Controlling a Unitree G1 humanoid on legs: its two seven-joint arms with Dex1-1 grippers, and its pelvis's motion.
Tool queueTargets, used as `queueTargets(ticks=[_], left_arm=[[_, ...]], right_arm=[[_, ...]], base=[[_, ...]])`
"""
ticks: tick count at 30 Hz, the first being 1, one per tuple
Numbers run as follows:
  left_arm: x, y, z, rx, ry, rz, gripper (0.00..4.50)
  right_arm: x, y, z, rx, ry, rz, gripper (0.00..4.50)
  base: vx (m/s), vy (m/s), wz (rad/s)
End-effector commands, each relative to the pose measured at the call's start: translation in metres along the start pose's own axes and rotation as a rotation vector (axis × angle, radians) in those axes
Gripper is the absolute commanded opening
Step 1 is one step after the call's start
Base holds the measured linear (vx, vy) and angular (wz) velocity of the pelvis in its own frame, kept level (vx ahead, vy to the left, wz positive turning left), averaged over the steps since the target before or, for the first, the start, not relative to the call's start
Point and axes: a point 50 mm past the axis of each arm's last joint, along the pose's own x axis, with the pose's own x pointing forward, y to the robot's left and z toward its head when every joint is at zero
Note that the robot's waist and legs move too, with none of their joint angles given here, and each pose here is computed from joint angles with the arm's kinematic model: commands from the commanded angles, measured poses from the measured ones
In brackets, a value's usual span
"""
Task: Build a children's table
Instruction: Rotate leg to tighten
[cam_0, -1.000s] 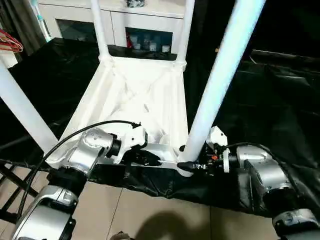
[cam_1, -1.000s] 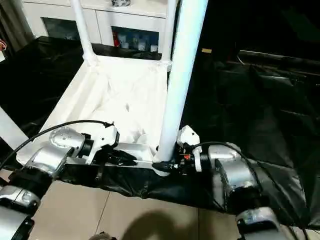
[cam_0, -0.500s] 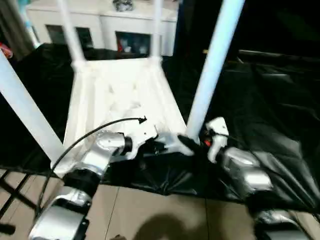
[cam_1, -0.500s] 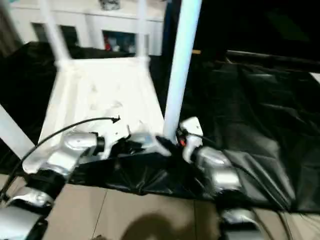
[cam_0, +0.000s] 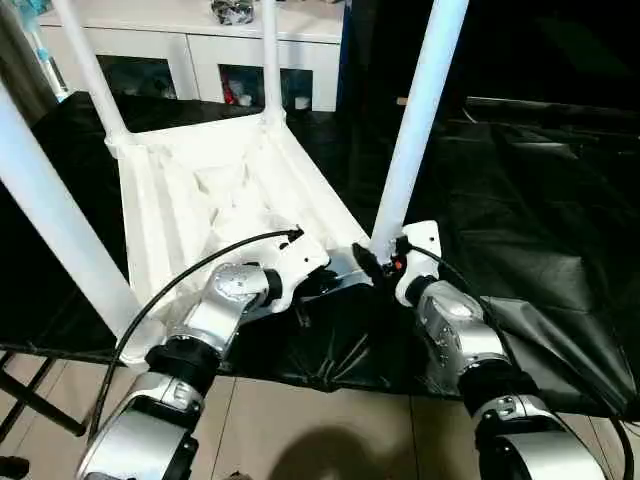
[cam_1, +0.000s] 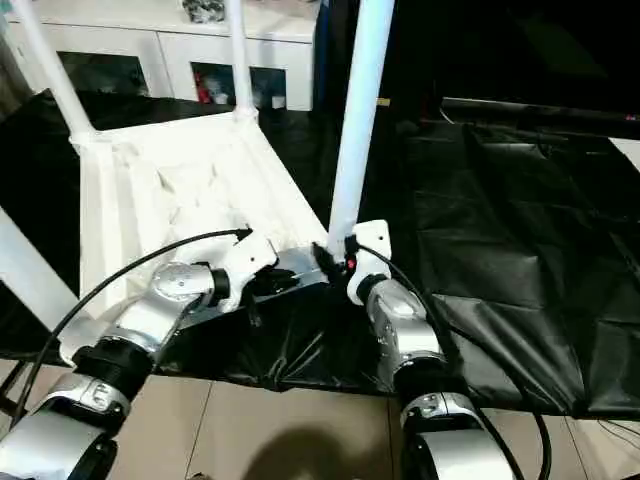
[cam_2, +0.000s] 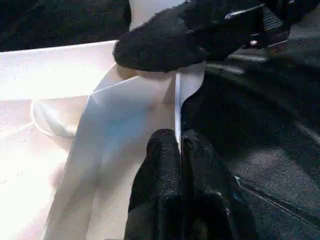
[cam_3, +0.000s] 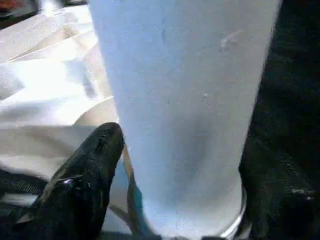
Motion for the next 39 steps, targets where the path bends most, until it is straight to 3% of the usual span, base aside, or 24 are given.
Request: queueTargets(ticks=[1, 6, 15, 17, 29, 39], left_arm=[[0.006, -0.014, 0.014, 0.049, -0.086, -0.145, 0.00], [-0.009, -0.009, 0.006, 0.051, -0.069, -0.199, 0.00], [-0.029, -0.002, -0.002, 0.046, -0.038, -0.291, 0.00], [-0.032, 0.001, -0.003, 0.051, -0.027, -0.302, 0.00], [-0.044, 0.008, -0.003, 0.060, 0.007, -0.377, 0.00], [-0.044, 0.005, -0.004, 0.048, 0.007, -0.414, 0.00]], right_arm=[[0.008, 0.032, -0.008, -0.040, 0.075, 0.277, 3.80], [-0.005, 0.025, -0.005, -0.084, 0.104, 0.451, 3.80], [-0.037, 0.019, -0.007, -0.145, 0.237, 0.763, 3.80], [-0.042, 0.018, -0.008, -0.151, 0.263, 0.805, 3.55], [-0.053, 0.019, -0.007, -0.156, 0.328, 0.909, 2.69], [-0.057, 0.024, -0.011, -0.118, 0.341, 0.929, 2.58]], base=[[0.000, 0.000, 0.00], [0.000, 0.000, 0.00], [0.000, 0.000, 0.00], [0.000, 0.000, 0.00], [0.000, 0.000, 0.00], [0.000, 0.000, 0.00]])
